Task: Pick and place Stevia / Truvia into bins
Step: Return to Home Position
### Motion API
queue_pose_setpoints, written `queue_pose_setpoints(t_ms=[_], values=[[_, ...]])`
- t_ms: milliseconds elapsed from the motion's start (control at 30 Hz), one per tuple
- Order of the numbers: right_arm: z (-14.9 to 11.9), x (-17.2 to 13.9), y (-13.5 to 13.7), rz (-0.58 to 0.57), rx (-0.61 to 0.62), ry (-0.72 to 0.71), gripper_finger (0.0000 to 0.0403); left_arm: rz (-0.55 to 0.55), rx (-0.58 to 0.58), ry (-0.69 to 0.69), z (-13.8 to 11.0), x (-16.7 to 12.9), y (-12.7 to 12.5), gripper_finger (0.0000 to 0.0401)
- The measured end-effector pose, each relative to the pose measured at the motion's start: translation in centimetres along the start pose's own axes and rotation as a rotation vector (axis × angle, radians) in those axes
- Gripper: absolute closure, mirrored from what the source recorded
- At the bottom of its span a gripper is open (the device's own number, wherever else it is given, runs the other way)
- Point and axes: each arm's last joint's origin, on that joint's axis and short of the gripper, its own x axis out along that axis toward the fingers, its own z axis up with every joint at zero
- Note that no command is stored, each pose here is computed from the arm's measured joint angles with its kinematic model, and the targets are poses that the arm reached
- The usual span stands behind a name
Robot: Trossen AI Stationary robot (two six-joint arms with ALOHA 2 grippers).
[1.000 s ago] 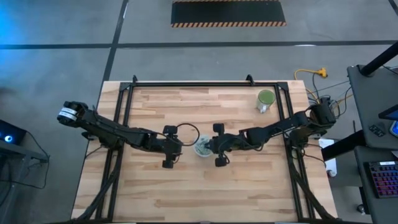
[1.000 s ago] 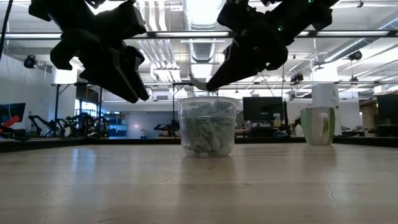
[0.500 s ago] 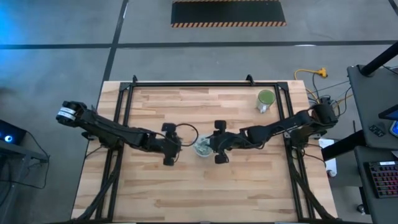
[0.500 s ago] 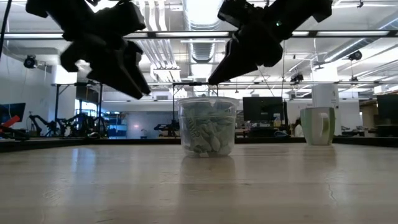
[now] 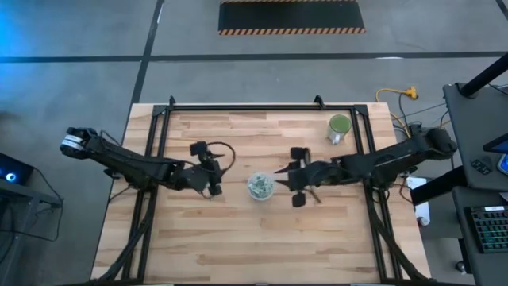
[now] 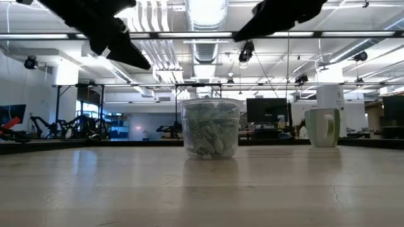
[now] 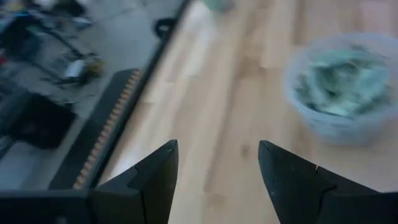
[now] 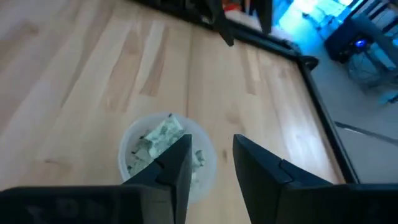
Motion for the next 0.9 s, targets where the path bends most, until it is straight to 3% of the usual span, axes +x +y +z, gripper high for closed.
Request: queue_pose_setpoints(t_ms=[167, 367, 567, 900], values=[[-1.1, -3.2, -1.0, -0.023, 0.059, -0.135, 0.0301, 0.06, -0.094, -0.153, -1.1, -0.8, 1.2, 0.0196], [-3.7, -6.3, -2.0, -0.074, 0.118, -0.335, 0.0307, -0.134, -0.19, -0.454, -2.9, -1.0, 3.5, 0.0196], [-6.0, -9.0, -2.7, -0.097, 0.159, -0.432, 0.0314, -0.225, -0.26, -0.5, -5.5, -0.4, 5.6, 0.0196], [-9.1, -10.5, -2.8, -0.137, 0.243, -0.471, 0.0309, -0.203, -0.315, -0.594, -8.1, -1.5, 6.2, 0.0196]])
